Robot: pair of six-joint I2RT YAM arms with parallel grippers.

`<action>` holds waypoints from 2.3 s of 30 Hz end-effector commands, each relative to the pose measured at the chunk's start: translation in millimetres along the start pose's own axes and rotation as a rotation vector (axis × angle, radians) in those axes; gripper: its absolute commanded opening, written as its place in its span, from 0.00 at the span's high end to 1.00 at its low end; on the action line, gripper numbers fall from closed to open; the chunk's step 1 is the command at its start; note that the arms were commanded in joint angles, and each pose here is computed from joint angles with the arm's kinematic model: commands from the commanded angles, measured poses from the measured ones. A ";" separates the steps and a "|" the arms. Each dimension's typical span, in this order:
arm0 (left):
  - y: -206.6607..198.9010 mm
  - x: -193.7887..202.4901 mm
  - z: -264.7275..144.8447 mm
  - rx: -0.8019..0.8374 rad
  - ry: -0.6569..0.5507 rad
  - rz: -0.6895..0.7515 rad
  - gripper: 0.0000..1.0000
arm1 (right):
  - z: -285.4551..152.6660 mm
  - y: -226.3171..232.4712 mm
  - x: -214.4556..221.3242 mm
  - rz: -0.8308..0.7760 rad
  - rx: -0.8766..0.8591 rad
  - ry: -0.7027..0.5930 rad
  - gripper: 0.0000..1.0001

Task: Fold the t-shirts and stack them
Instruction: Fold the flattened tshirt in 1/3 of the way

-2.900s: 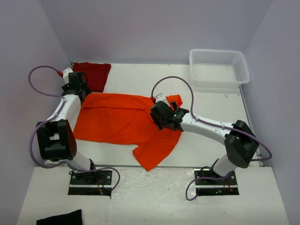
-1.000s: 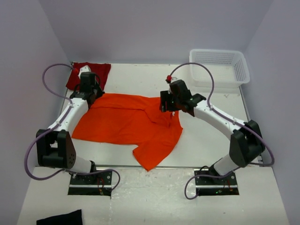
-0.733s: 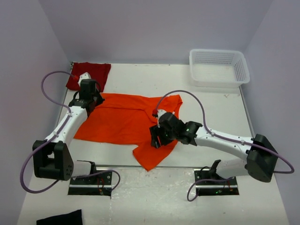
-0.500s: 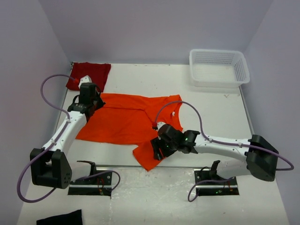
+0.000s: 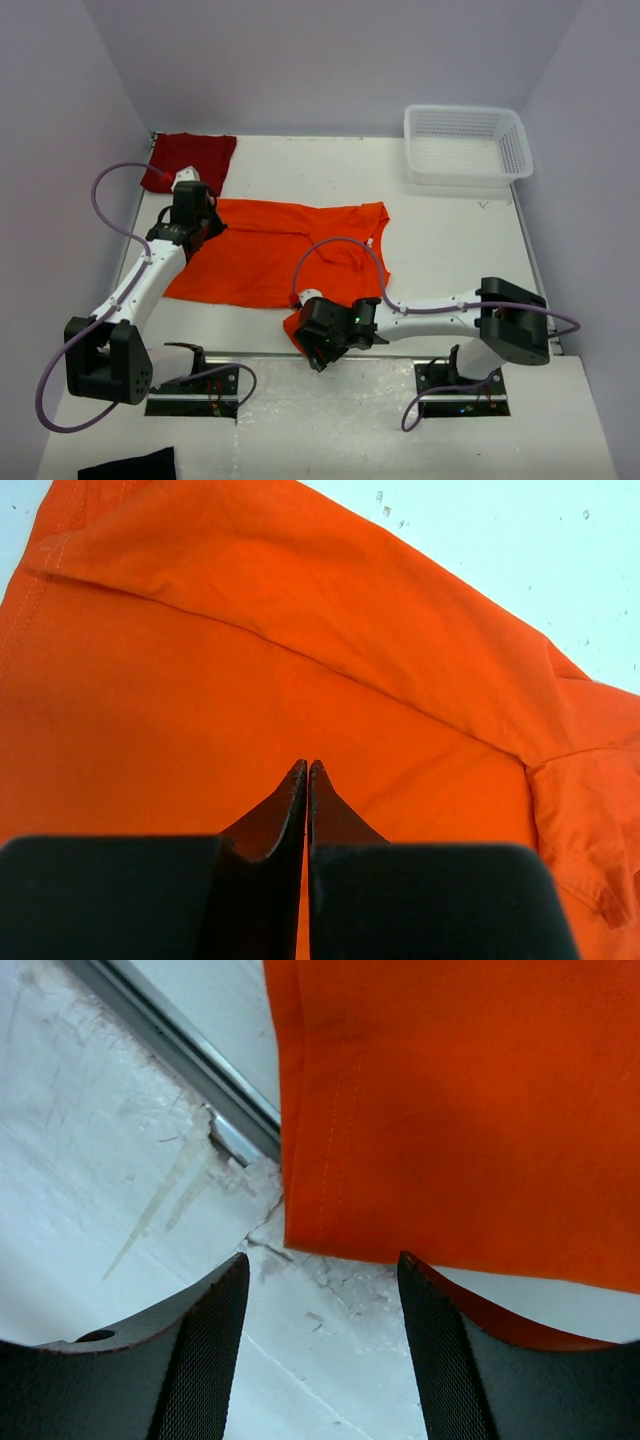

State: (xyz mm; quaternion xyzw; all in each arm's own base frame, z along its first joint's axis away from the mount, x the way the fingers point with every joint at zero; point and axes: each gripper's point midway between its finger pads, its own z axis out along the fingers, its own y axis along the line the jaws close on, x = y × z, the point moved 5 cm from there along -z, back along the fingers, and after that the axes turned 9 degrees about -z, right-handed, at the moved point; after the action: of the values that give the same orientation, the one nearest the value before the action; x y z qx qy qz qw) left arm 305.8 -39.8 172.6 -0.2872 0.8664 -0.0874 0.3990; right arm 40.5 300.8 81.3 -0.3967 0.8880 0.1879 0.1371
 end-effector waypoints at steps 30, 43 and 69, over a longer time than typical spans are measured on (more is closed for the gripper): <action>18.5 13.0 0.8 -0.086 0.015 0.024 1.00 | -24.7 20.8 24.3 0.153 0.250 -0.025 1.00; 11.6 9.4 -4.3 -0.061 0.014 -0.001 1.00 | -29.7 -0.3 82.5 0.275 0.276 0.010 1.00; -22.1 22.8 21.1 0.006 0.058 0.047 1.00 | -54.9 -112.8 -96.0 0.164 0.538 -0.244 0.62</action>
State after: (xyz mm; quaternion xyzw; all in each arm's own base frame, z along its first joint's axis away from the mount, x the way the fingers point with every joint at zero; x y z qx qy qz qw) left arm 299.7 -60.2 137.9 -0.2612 0.8978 -0.0653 0.3485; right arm 151.5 247.7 138.6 -0.1907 0.9376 0.0013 0.2907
